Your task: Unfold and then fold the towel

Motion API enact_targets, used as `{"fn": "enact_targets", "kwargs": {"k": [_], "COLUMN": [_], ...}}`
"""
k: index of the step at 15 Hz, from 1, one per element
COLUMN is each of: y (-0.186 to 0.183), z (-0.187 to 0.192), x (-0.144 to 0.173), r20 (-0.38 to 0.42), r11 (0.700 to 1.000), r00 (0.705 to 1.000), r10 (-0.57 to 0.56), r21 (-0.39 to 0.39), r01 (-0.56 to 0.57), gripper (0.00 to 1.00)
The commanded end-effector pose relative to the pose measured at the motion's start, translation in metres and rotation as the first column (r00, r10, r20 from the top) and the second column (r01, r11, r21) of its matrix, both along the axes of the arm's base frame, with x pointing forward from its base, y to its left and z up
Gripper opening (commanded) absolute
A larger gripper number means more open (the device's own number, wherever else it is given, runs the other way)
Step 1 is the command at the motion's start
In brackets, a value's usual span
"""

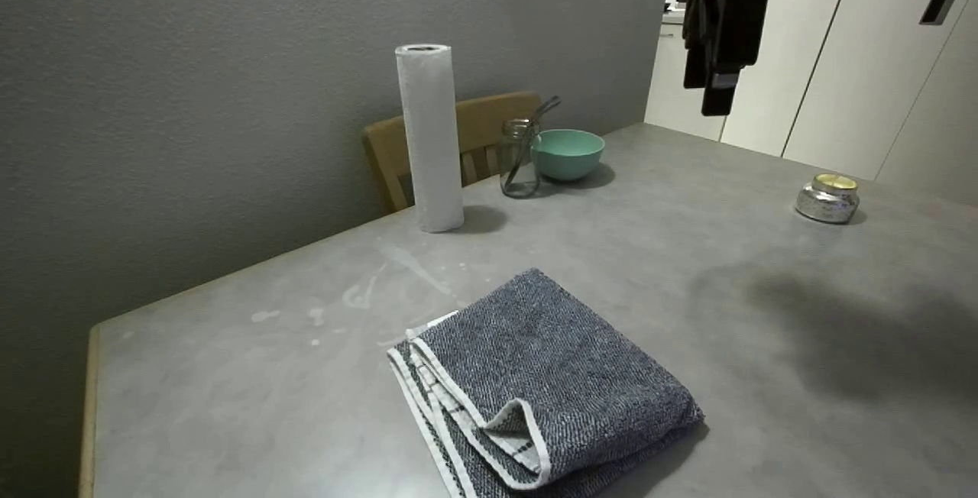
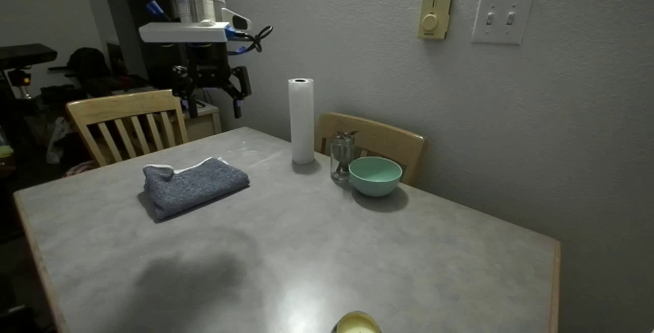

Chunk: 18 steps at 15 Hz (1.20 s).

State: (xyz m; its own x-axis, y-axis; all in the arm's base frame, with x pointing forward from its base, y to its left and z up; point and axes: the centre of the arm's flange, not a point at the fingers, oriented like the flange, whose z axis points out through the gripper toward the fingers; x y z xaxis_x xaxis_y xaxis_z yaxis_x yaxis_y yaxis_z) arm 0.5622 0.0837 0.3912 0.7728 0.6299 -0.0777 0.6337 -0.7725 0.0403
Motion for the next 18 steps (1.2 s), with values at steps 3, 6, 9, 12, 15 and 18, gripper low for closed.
{"fn": "enact_targets", "kwargs": {"k": [3, 6, 9, 12, 15, 18], "y": [0.049, 0.069, 0.069, 0.069, 0.091, 0.126], "z": [-0.006, -0.017, -0.023, -0.025, -0.035, -0.045], "x": [0.061, 0.079, 0.056, 0.066, 0.096, 0.122], "r20": [-0.075, -0.130, -0.092, -0.105, -0.139, -0.168], "r11": [0.997, 0.977, 0.988, 0.987, 0.980, 0.966], "r00": [0.995, 0.969, 0.985, 0.983, 0.970, 0.951], "r10": [0.060, 0.209, 0.144, 0.152, 0.197, 0.259], "r21": [0.055, 0.072, 0.063, 0.064, 0.067, 0.056], "r01": [-0.056, -0.201, -0.138, -0.146, -0.189, -0.253], "gripper": [1.00, 1.00, 1.00, 1.00, 1.00, 1.00]}}
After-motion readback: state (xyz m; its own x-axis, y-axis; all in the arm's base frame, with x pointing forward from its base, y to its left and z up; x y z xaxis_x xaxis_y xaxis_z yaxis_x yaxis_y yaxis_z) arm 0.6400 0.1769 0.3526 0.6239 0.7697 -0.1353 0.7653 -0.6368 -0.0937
